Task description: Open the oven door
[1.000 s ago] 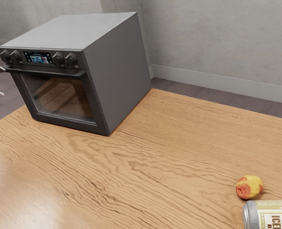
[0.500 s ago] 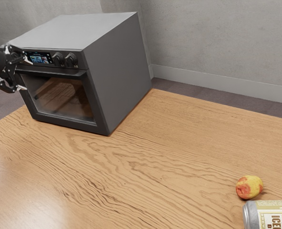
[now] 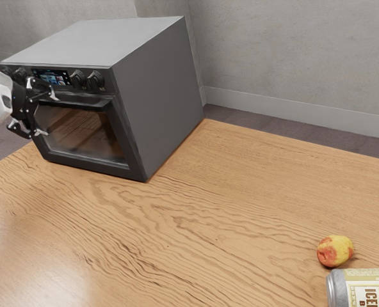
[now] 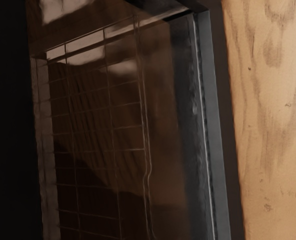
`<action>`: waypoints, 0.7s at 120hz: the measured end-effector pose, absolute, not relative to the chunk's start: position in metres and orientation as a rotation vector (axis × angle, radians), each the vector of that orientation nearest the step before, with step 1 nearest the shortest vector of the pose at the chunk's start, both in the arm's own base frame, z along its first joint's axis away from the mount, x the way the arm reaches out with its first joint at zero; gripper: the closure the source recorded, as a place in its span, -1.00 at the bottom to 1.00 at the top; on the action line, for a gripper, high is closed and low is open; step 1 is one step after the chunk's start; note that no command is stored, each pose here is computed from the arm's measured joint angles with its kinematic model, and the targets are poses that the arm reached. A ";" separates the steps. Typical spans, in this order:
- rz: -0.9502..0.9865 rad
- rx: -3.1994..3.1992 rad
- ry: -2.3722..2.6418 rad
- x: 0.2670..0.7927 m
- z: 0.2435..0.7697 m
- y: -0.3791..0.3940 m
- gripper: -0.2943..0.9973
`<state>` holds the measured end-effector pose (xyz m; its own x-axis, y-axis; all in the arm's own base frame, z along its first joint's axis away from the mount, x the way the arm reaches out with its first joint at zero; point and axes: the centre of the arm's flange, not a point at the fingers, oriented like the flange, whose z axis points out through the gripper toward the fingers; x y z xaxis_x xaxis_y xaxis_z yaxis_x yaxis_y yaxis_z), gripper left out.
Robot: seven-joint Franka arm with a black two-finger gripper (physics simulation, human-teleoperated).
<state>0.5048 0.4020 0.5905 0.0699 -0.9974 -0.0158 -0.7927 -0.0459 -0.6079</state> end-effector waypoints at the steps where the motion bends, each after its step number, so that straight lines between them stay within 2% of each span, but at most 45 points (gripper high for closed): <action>1: -0.586 -1.890 1.778 0.502 0.590 0.399 -0.56; 6: -0.591 -1.875 1.817 0.480 0.588 0.381 -0.50; 10: -0.581 -1.795 1.922 0.435 0.592 0.335 -0.44; 12: -0.551 -1.730 1.981 0.402 0.597 0.307 -0.33; 14: -0.513 -1.640 2.042 0.370 0.603 0.274 -0.35; 20: -0.320 -1.280 2.175 0.311 0.647 0.152 -0.41; 24: -0.237 -1.108 2.116 0.288 0.720 0.094 -0.43; 30: -0.249 -1.169 1.990 0.300 0.827 0.078 -0.46; 33: -0.258 -1.253 1.957 0.342 0.866 0.075 -0.47; 37: -0.253 -1.359 1.950 0.405 0.882 0.064 -0.48; 45: -0.226 -1.622 1.985 0.513 0.832 0.046 -0.50; 57: -0.191 -2.108 1.959 0.591 0.724 0.060 -0.52; 67: -0.123 -2.484 1.758 0.604 0.667 0.114 -0.53; 84: -0.081 -2.790 1.465 0.602 0.648 0.122 -0.54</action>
<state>0.6016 0.1223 0.6477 0.5669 -0.8222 0.0508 -0.8228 -0.5682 -0.0142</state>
